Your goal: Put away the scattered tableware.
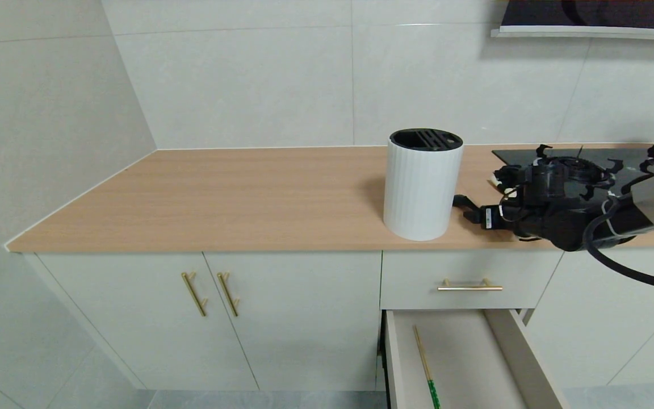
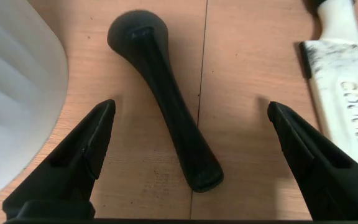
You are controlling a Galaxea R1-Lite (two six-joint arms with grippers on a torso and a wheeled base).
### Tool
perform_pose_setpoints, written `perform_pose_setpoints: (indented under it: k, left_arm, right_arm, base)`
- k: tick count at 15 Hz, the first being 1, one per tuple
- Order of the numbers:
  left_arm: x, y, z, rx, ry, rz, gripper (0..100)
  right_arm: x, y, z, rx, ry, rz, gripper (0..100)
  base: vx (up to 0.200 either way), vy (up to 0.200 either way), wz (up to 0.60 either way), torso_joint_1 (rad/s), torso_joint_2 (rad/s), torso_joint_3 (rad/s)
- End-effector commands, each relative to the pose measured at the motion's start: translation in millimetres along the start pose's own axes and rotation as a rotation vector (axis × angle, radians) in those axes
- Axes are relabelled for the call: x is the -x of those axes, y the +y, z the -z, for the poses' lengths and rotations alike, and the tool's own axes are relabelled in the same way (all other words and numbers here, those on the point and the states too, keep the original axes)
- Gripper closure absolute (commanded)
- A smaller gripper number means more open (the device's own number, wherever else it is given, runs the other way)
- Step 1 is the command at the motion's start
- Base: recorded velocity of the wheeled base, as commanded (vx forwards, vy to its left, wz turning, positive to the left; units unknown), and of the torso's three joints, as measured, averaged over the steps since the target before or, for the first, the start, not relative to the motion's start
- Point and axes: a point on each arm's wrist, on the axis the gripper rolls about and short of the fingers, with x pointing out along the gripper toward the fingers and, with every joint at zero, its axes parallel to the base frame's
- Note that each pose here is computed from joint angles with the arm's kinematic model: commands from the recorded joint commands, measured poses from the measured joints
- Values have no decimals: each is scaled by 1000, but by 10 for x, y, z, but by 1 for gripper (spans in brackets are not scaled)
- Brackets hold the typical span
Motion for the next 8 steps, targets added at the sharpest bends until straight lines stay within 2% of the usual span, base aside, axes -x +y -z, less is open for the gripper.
perform_pose_setpoints:
  k: [1,6,7,8]
  left_arm:
    - [-2,0,4,0,2,0,0]
    - [0,0,0,0,0,0,0]
    - [0,0,0,0,0,0,0]
    - [0,0,0,0,0,0,0]
  right_arm:
    - [-17,2,15,0,3,0,0]
    - [-13,2,0,0,-2,1,0]
    - [-13,2,0,0,-2,1,100]
    - [-13,2,0,0,-2,1,100]
  base:
    - [0,0,0,0,0,0]
    - [0,0,0,0,0,0]
    - [0,0,0,0,0,0]
    - [0,0,0,0,0,0]
